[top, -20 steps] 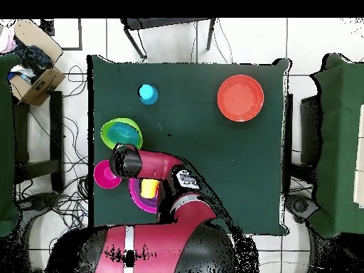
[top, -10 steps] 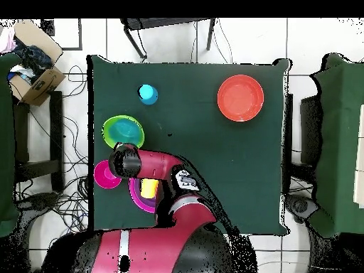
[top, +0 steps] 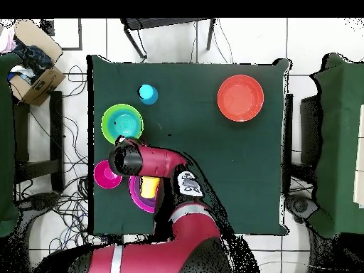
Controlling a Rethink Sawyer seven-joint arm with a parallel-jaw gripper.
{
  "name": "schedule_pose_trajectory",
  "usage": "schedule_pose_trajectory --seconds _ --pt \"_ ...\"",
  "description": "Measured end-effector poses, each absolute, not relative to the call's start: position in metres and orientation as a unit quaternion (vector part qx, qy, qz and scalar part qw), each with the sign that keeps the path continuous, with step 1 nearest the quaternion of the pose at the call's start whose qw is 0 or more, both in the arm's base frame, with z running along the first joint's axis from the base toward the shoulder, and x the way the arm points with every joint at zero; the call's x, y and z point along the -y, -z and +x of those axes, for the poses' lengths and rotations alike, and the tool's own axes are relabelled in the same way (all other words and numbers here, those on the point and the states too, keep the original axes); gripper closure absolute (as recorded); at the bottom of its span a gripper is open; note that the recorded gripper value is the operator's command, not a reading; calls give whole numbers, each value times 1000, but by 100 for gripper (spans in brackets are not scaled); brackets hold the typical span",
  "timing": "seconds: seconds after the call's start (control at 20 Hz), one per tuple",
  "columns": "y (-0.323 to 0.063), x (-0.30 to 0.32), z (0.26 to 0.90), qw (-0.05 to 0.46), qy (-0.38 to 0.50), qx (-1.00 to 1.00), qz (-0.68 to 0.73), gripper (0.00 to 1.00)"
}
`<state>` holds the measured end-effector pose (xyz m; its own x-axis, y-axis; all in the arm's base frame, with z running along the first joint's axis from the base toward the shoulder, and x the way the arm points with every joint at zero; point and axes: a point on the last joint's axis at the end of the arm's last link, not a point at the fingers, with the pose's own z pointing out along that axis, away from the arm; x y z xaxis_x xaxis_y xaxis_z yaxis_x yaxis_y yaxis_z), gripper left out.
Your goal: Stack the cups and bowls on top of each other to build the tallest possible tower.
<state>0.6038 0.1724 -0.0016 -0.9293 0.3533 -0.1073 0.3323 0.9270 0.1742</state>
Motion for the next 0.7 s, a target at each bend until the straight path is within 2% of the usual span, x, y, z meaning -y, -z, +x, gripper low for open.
schedule_pose_trajectory --seconds 0.7 --pt "5 -167 603 66 -74 -979 179 0"
